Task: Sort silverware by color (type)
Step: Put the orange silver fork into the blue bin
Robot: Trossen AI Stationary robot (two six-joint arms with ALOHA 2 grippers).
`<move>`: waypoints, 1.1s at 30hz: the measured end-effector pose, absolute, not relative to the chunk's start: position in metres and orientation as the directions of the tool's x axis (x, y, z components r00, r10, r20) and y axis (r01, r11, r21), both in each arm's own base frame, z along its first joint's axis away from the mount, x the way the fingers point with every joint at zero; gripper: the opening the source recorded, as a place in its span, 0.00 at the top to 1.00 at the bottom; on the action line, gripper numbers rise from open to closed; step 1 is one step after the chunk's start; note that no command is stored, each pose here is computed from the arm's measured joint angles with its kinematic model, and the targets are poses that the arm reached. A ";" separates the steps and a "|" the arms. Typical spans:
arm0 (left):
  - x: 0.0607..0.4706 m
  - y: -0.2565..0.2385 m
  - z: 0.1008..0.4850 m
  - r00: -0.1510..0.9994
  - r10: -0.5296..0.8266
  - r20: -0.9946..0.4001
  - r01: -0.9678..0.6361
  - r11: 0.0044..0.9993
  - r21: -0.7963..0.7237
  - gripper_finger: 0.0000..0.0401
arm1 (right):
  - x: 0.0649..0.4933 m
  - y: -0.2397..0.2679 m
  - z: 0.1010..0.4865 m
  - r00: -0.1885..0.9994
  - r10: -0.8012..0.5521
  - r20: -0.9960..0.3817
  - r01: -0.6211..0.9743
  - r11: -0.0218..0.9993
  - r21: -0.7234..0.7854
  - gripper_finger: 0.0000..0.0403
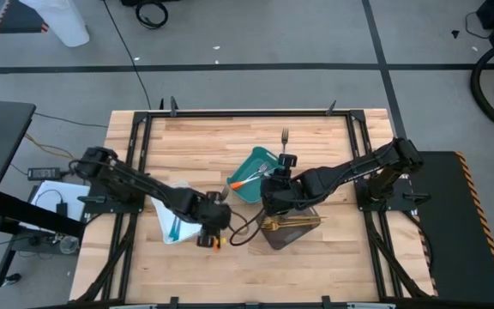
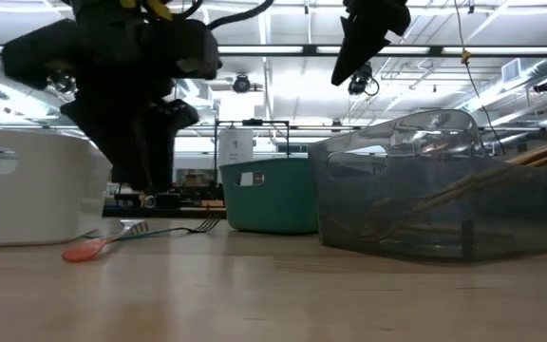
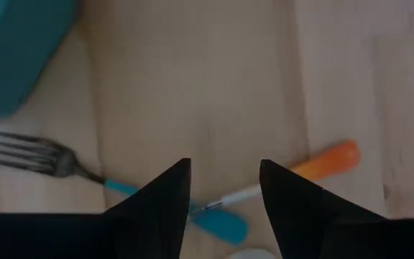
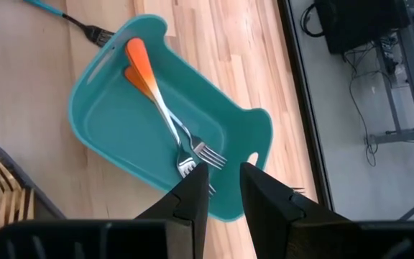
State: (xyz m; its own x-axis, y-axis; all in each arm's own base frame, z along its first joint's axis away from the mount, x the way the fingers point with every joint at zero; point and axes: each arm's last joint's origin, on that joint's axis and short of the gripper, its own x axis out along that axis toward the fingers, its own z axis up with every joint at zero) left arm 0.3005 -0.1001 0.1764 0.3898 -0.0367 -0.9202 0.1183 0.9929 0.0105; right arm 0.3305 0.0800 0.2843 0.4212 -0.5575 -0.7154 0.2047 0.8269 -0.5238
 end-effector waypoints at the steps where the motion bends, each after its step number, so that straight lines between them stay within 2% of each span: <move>1: 0.304 -0.103 0.176 0.379 -0.036 -0.925 0.150 0.988 0.024 0.56 | 0.331 0.080 0.284 0.423 -0.557 -0.715 0.206 0.827 -0.523 0.77; 6: 0.317 -0.119 0.170 0.301 -0.033 -0.953 0.351 0.933 0.078 0.56 | 0.332 0.081 0.285 0.437 -0.551 -0.711 0.211 0.831 -0.515 0.77; 11: 0.316 -0.123 0.166 0.187 0.006 -0.982 0.576 0.809 0.115 0.56 | 0.333 0.081 0.285 0.444 -0.546 -0.710 0.213 0.835 -0.508 0.77; 20: 0.318 -0.122 0.149 0.154 0.019 -0.988 0.762 0.634 0.131 0.56 | 0.335 0.082 0.285 0.457 -0.539 -0.707 0.215 0.839 -0.500 0.77; 24: 0.321 -0.125 0.140 0.138 -0.021 -0.990 0.806 0.583 0.100 0.57 | 0.335 0.082 0.285 0.461 -0.538 -0.706 0.217 0.840 -0.498 0.77; 28: 0.322 -0.126 0.135 0.117 -0.047 -0.992 0.844 0.532 0.074 0.64 | 0.335 0.082 0.285 0.462 -0.537 -0.706 0.217 0.840 -0.497 0.77; 33: 0.321 -0.127 0.135 0.112 -0.055 -0.992 0.860 0.506 0.069 0.81 | 0.336 0.082 0.285 0.463 -0.537 -0.705 0.218 0.840 -0.496 0.77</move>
State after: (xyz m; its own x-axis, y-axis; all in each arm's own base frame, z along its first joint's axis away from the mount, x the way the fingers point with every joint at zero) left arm 0.3215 -0.1267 0.1347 0.1117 -0.0552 -0.9922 0.8595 0.5064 0.0686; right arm 0.3356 0.0821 0.2854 0.4632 -0.5366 -0.7053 0.2177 0.8404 -0.4963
